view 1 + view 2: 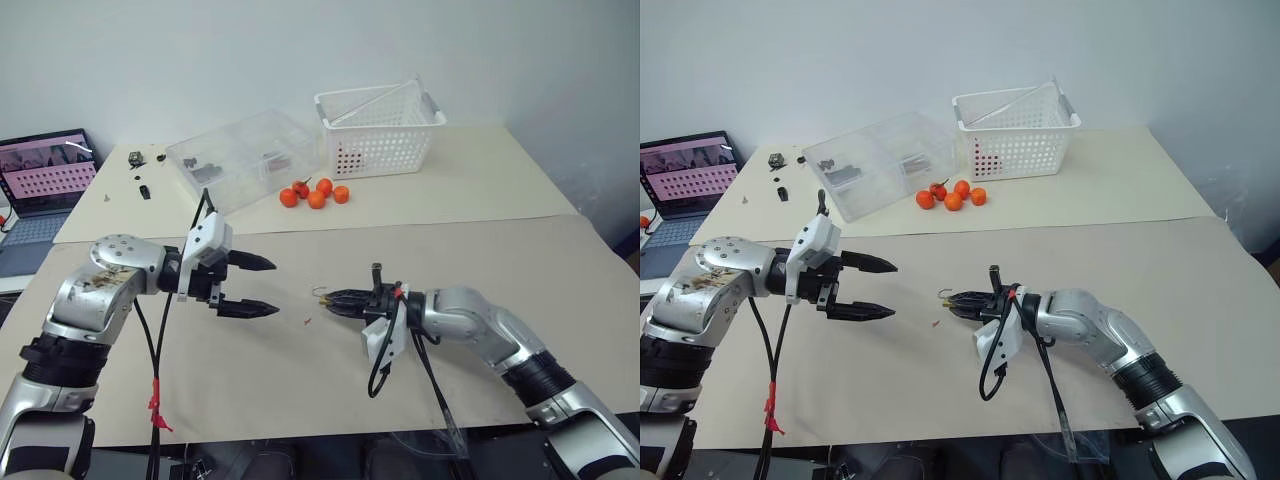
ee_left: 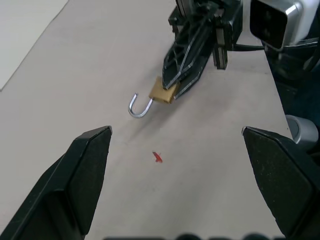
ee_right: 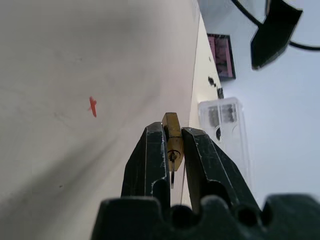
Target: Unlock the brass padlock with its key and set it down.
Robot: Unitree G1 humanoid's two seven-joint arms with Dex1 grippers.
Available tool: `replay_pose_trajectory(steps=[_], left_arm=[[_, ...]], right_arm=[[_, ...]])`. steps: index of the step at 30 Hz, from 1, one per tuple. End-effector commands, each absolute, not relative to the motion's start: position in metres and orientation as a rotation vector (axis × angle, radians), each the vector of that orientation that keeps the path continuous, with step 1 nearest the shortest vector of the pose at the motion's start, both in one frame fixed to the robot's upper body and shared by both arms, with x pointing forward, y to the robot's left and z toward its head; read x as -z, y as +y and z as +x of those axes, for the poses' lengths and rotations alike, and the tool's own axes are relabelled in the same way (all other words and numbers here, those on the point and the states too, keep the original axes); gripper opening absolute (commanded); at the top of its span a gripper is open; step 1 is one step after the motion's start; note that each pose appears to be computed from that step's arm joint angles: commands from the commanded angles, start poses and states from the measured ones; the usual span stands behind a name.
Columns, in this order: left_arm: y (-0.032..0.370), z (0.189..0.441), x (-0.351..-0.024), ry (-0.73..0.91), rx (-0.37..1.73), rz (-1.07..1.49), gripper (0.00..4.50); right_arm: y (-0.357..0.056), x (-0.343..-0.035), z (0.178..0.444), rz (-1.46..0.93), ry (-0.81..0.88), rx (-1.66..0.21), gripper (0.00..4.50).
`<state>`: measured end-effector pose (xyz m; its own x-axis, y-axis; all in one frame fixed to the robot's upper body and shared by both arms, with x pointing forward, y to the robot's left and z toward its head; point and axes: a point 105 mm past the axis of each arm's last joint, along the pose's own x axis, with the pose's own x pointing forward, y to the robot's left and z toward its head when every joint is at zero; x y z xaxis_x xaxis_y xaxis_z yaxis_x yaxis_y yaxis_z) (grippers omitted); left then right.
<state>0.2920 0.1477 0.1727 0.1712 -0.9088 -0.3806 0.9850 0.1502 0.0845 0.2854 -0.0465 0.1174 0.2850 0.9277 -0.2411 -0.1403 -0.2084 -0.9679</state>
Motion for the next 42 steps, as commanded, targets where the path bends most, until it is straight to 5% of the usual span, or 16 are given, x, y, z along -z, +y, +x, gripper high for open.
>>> replay_pose_trajectory(steps=[1,14,26,32,35,38,42], left_arm=[[0.143,0.292,-0.189,0.196,1.386,0.386,4.43],[0.143,0.291,-0.176,0.235,1.426,0.499,4.43],[0.129,0.293,-0.167,0.196,1.451,0.462,4.50],[0.120,0.291,-0.165,0.185,1.491,0.427,4.50],[0.121,0.291,-0.165,0.183,1.497,0.420,4.50],[0.126,0.293,-0.171,0.162,1.476,0.382,4.50],[0.133,0.295,-0.187,0.090,1.402,0.316,4.50]], right_arm=[[-0.036,-0.119,0.286,-1.459,-0.924,-1.173,0.09],[-0.042,-0.060,0.304,-1.599,-0.875,-1.347,0.09],[-0.099,-0.077,0.308,-1.629,-0.761,-1.414,4.32],[-0.148,-0.081,0.313,-1.657,-0.587,-1.335,4.49],[-0.170,-0.083,0.322,-1.456,-0.302,-1.241,4.49],[-0.176,-0.113,0.331,-0.998,-0.008,-1.155,4.49],[-0.170,-0.148,0.301,-0.536,0.211,-1.250,4.49]])
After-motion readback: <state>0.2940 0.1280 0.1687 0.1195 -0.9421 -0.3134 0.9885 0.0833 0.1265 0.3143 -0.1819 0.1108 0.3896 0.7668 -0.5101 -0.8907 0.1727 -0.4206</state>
